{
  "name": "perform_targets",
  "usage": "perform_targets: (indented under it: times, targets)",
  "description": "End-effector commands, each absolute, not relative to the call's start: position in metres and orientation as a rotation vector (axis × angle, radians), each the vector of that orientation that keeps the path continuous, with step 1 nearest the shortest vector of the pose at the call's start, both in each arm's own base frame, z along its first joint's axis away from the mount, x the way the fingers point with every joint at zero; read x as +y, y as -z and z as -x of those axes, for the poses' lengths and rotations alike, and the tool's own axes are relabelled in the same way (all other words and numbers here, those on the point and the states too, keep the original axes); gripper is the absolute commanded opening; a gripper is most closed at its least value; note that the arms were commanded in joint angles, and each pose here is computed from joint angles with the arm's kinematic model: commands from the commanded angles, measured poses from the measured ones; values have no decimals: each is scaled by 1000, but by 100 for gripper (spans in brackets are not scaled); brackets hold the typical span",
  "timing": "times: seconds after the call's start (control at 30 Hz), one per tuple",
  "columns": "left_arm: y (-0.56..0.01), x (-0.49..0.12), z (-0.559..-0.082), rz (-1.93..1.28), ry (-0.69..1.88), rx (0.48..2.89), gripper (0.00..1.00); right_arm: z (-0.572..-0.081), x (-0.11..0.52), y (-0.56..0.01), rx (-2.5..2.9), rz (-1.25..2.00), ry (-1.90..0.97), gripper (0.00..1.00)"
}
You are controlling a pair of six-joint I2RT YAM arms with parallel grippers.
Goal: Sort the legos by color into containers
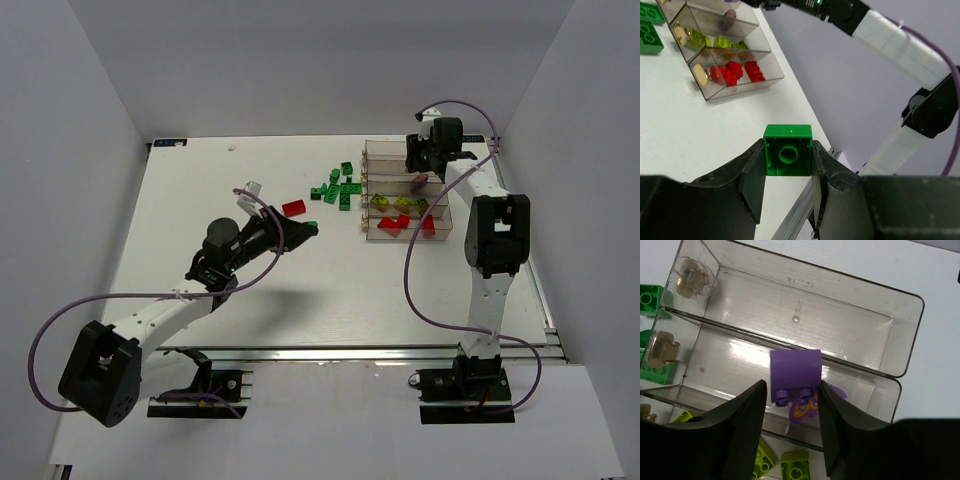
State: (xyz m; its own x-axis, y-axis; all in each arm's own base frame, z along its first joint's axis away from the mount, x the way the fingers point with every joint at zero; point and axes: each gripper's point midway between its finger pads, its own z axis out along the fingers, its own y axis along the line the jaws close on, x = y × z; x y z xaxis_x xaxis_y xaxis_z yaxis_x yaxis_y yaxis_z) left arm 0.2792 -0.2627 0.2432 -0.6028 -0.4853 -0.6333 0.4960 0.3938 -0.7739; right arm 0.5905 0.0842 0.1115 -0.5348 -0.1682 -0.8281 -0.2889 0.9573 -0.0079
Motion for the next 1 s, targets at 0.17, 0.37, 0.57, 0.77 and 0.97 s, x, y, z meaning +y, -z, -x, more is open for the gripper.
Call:
perform_targets:
  times: [0.17,0.37,0.57,0.77,0.97]
  targets:
    - [-255,-282,-289,-68,1358,1746,0,-583,89,-134,2110,354,-243,63]
    - [-249,-295,-298,-100,1344,1785,0,-566,101,-162,2070,453,-413,66]
    - [-241,-317,-314,-156,1315,1841,0,-486,131,-221,1851,790,-944,45]
    - [-222,-349,-341,-206,1261,1938,0,-450,126,-247,1792,816,-896,5]
    - [-213,-379,-386,-178,1207,1983,0,-429,110,-258,1793,727,-874,13]
